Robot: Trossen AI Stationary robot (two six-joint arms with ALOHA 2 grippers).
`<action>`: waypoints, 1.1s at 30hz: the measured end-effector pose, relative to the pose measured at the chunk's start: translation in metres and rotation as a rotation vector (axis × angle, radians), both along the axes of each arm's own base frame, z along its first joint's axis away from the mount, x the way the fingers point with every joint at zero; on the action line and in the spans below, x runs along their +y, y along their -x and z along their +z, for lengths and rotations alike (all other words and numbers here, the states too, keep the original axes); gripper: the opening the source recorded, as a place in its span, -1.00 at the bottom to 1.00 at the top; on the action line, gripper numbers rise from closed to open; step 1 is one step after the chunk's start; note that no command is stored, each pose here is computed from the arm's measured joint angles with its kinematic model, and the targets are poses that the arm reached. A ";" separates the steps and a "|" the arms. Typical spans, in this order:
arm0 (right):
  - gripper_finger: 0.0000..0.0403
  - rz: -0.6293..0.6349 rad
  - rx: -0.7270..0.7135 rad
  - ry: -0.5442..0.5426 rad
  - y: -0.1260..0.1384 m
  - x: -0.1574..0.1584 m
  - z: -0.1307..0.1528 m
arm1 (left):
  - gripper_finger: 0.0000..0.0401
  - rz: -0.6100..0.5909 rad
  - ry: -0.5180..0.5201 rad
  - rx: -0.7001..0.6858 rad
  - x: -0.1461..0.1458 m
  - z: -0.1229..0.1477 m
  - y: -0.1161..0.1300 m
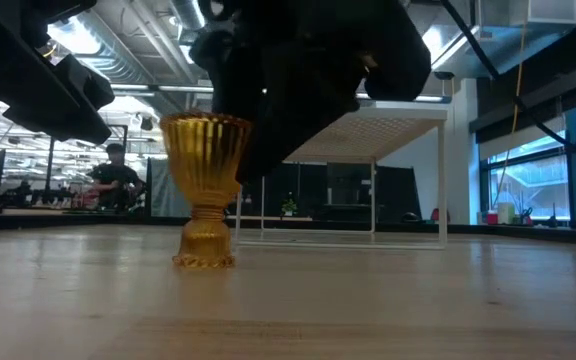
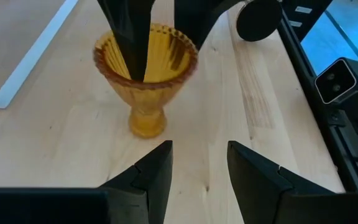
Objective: Pick & Place candle stick holders
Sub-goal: Put the yellow glass candlestick holder
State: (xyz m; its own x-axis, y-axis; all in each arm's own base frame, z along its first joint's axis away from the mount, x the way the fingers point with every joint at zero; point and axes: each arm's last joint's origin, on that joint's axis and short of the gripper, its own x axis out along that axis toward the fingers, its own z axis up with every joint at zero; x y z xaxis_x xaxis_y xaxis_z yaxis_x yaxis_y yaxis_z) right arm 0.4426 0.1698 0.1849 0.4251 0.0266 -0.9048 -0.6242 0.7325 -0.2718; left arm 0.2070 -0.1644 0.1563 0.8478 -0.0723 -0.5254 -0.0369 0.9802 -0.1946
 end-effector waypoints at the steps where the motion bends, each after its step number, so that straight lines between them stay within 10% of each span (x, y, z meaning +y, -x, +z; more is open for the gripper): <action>1: 0.10 -0.005 0.006 -0.001 0.000 -0.001 -0.002 | -0.26 0.000 0.000 0.000 0.000 0.000 0.000; 22: -0.79 -0.122 0.031 0.116 0.016 0.007 -0.014 | -0.26 0.016 -0.018 -0.011 0.001 0.000 0.000; 33: -0.84 -0.257 0.207 0.089 0.032 0.007 0.000 | -0.26 -0.004 -0.020 -0.052 -0.001 0.004 -0.002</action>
